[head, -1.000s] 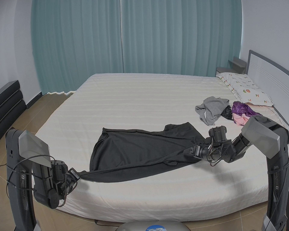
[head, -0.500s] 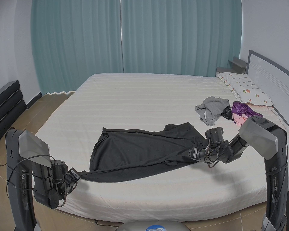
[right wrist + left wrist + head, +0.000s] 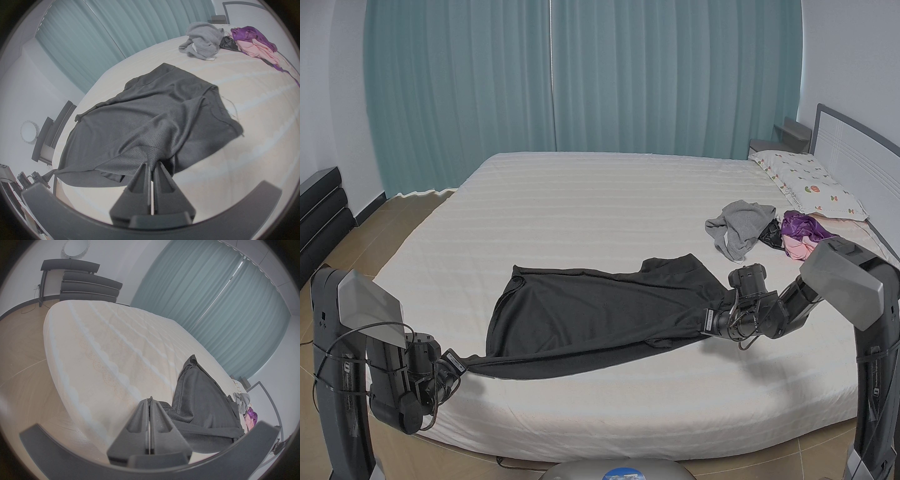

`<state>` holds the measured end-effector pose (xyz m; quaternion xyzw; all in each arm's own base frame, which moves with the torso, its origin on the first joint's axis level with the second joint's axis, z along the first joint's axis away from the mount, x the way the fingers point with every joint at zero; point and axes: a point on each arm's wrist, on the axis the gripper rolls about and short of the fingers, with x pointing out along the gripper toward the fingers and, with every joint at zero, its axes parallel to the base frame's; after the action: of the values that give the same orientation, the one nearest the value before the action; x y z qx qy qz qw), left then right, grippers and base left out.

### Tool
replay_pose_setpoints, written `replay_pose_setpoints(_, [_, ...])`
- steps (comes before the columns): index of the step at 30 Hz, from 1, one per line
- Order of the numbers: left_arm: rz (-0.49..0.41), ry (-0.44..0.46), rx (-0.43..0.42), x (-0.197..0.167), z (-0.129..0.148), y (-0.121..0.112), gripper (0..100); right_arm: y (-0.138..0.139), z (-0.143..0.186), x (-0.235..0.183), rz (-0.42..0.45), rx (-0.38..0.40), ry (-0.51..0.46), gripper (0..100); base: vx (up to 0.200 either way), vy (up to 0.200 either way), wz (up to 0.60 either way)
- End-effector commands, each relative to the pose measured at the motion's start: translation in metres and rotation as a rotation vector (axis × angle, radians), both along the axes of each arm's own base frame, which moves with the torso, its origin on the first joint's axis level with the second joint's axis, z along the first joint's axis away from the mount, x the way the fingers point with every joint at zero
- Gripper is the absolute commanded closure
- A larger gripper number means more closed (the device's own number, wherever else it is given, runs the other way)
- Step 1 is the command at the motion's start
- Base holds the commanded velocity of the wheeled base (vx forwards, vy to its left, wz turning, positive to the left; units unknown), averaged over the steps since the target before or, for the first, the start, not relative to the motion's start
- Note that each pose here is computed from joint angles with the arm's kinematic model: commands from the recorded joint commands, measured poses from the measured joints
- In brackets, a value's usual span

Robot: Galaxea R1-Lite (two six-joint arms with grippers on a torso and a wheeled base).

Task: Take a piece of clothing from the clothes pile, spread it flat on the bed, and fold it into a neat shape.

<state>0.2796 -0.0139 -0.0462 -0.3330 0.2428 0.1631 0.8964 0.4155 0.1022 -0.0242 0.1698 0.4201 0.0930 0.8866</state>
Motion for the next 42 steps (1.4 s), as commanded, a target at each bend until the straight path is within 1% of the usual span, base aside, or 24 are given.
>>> replay_pose_setpoints(1, [-0.004, -0.018, 0.001, -0.002, 0.007, -0.001, 100, -0.021, 0.043, -0.031, -0.032, 0.033, -0.011, 100, 0.000, 0.000, 0.00])
replay_pose_setpoints(2, [-0.004, -0.020, 0.001, -0.002, 0.008, -0.001, 100, -0.022, 0.045, -0.033, -0.032, 0.036, -0.010, 100, 0.000, 0.000, 0.00])
replay_pose_setpoints(4, [-0.022, -0.024, 0.006, -0.008, 0.014, -0.005, 100, -0.032, 0.061, -0.056, -0.023, 0.067, 0.002, 100, 0.000, 0.000, 0.00])
replay_pose_setpoints(6, [-0.029, -0.025, 0.006, -0.009, 0.016, -0.006, 100, -0.036, 0.065, -0.063, -0.026, 0.074, 0.008, 100, 0.000, 0.000, 0.00])
replay_pose_setpoints(7, [-0.040, -0.022, 0.011, -0.011, 0.017, -0.008, 100, -0.042, 0.069, -0.076, -0.027, 0.078, 0.022, 100, 0.000, 0.000, 0.00])
replay_pose_setpoints(9, [-0.053, -0.014, 0.020, -0.014, 0.017, -0.010, 100, -0.046, 0.069, -0.094, -0.027, 0.078, 0.053, 100, 0.000, 0.000, 0.00])
replay_pose_setpoints(10, [-0.055, -0.013, 0.021, -0.014, 0.017, -0.010, 100, -0.046, 0.068, -0.095, -0.027, 0.077, 0.056, 100, 0.000, 0.000, 0.00])
replay_pose_setpoints(12, [-0.065, -0.005, 0.026, -0.018, 0.018, -0.012, 100, -0.051, 0.064, -0.123, -0.029, 0.064, 0.115, 100, 0.000, 0.000, 0.00])
replay_pose_setpoints(15, [-0.089, 0.013, 0.034, -0.025, 0.020, -0.016, 100, -0.056, 0.057, -0.150, -0.026, 0.049, 0.179, 100, 0.000, 0.000, 0.00])
replay_pose_setpoints(18, [-0.120, 0.037, 0.060, -0.033, 0.021, -0.018, 100, -0.060, 0.058, -0.167, -0.033, 0.046, 0.202, 100, 0.000, 0.000, 0.00])
replay_pose_setpoints(21, [-0.133, 0.049, 0.066, -0.038, 0.023, -0.020, 100, -0.067, 0.059, -0.179, -0.054, 0.044, 0.214, 100, 0.000, 0.000, 0.00])
replay_pose_setpoints(25, [-0.140, 0.062, 0.075, -0.043, 0.023, -0.020, 100, -0.071, 0.062, -0.190, -0.055, 0.039, 0.211, 100, 0.000, 0.000, 0.00])
replay_pose_setpoints(28, [-0.146, 0.040, 0.082, -0.046, 0.032, -0.019, 100, -0.078, 0.074, -0.192, -0.068, 0.071, 0.166, 100, 0.000, 0.000, 0.00])
replay_pose_setpoints(31, [-0.147, 0.024, 0.082, -0.049, 0.038, -0.019, 100, -0.083, 0.079, -0.194, -0.071, 0.091, 0.154, 100, 0.000, 0.000, 0.00])
replay_pose_setpoints(33, [-0.150, 0.025, 0.084, -0.050, 0.039, -0.019, 100, -0.083, 0.077, -0.197, -0.073, 0.090, 0.177, 100, 0.000, 0.000, 0.00])
replay_pose_setpoints(34, [-0.158, 0.032, 0.094, -0.051, 0.038, -0.019, 100, -0.083, 0.073, -0.200, -0.066, 0.082, 0.211, 100, 0.000, 0.000, 0.00])
replay_pose_setpoints(36, [-0.173, 0.051, 0.116, -0.055, 0.037, -0.019, 100, -0.083, 0.069, -0.205, -0.047, 0.062, 0.240, 100, 0.000, 0.000, 0.00])
replay_pose_setpoints(39, [-0.186, 0.067, 0.133, -0.059, 0.037, -0.018, 100, -0.085, 0.066, -0.208, -0.034, 0.048, 0.262, 100, 0.000, 0.000, 0.00])
replay_pose_setpoints(42, [-0.219, 0.100, 0.158, -0.065, 0.035, -0.021, 100, -0.087, 0.060, -0.207, -0.021, 0.028, 0.278, 100, 0.000, 0.000, 0.00])
